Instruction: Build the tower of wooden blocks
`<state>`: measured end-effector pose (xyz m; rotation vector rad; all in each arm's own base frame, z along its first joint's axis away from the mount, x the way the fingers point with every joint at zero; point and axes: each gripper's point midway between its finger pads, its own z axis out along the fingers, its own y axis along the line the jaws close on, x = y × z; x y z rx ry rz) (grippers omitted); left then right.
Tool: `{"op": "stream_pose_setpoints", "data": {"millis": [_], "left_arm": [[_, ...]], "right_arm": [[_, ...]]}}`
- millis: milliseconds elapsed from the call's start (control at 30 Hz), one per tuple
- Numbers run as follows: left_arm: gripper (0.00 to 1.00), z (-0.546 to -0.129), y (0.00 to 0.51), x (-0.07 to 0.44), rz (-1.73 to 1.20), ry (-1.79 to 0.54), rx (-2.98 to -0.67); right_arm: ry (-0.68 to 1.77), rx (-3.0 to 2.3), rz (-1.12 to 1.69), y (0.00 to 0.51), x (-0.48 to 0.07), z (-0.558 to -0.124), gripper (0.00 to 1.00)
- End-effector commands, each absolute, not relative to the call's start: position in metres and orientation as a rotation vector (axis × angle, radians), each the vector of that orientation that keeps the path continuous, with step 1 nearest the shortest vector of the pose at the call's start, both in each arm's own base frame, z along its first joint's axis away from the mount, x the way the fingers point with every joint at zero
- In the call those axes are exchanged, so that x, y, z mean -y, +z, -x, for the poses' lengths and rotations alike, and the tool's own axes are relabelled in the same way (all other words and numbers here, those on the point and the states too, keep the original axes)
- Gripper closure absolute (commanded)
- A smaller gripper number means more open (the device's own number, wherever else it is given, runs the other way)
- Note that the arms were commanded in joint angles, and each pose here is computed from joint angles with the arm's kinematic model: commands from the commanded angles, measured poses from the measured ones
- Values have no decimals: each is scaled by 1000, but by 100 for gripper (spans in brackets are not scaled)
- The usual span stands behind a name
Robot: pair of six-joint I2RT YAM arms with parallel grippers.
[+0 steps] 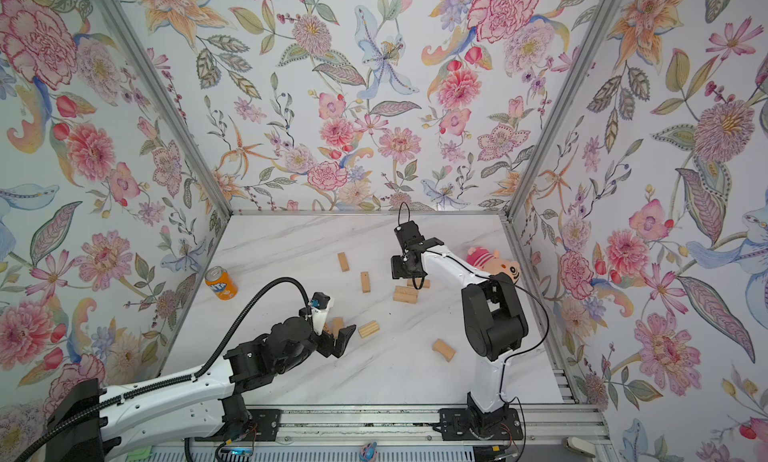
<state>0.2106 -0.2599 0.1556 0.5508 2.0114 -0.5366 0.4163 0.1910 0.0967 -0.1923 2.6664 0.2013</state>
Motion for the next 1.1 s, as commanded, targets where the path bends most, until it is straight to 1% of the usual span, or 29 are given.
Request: {"op": "stream_pose_setpoints", "data": {"millis": [0,233,367,700,867,1067], "left_arm": [[1,-208,164,283,-572,-618,-1995],[1,-211,163,302,-620,-604,-2004],[1,-212,162,304,-622,-597,-2010],[1,-212,161,296,-619,-561,-2012],[1,-212,162,290,-609,-553,-2006],[1,-210,165,283,-592,-552,-1993]], "right_arm": [[111,-2718,136,86,-156,-408,38],[98,-2774,39,63,-119,-401,41],[139,-2791,2,54,-112,-399,42],[318,-2811,4,37,-130,-396,42],[325,-2810,1,35,-135,-399,41],[349,-2817,41,33,-155,-398,41]]}}
